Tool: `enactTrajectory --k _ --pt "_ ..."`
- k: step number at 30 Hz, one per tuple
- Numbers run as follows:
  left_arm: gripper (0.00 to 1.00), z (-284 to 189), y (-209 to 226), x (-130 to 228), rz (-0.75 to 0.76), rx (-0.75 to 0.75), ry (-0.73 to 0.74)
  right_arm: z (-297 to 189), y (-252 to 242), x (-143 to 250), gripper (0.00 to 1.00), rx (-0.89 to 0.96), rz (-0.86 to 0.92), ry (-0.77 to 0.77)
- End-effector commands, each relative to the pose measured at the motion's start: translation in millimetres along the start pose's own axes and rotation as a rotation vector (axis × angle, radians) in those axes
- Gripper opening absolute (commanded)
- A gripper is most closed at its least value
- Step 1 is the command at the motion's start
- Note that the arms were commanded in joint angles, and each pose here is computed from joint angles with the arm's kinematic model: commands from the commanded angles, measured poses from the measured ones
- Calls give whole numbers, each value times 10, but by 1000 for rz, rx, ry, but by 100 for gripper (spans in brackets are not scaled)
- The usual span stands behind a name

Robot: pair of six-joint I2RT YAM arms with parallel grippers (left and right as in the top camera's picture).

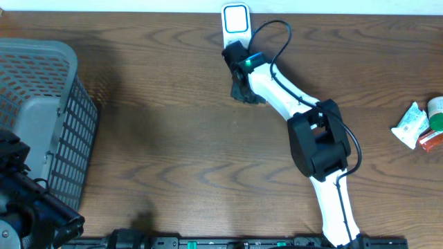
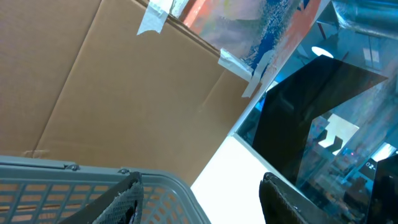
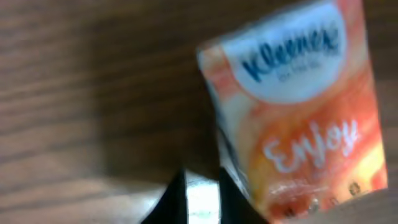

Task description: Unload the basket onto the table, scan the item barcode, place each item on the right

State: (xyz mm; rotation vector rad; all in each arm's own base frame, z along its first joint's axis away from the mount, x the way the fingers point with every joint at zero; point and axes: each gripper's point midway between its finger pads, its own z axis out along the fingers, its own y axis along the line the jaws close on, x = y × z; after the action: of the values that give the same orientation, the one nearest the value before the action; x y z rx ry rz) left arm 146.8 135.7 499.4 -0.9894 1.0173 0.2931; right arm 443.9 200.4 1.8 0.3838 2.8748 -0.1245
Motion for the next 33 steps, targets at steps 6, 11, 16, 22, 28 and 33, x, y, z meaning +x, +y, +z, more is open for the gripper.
enactTrajectory --k 6,11,16,22,28,33 --pt "61 -4 4 -6 -8 0 -2 -132 -965 -304 12 297 120 -83" --pt "61 -4 4 -6 -8 -1 -2 -567 -1063 -536 35 212 178 -126" --pt "61 -4 4 -6 -8 -1 -2 -959 -777 -474 99 -27 169 -63" --pt "61 -4 4 -6 -8 -1 -2 -782 -635 -468 99 -60 46 -44" --pt "61 -4 4 -6 -8 0 -2 -525 -597 -423 99 -34 -44 -17" --pt "61 -4 4 -6 -8 -1 -2 -401 -590 -498 99 -16 -185 -49"
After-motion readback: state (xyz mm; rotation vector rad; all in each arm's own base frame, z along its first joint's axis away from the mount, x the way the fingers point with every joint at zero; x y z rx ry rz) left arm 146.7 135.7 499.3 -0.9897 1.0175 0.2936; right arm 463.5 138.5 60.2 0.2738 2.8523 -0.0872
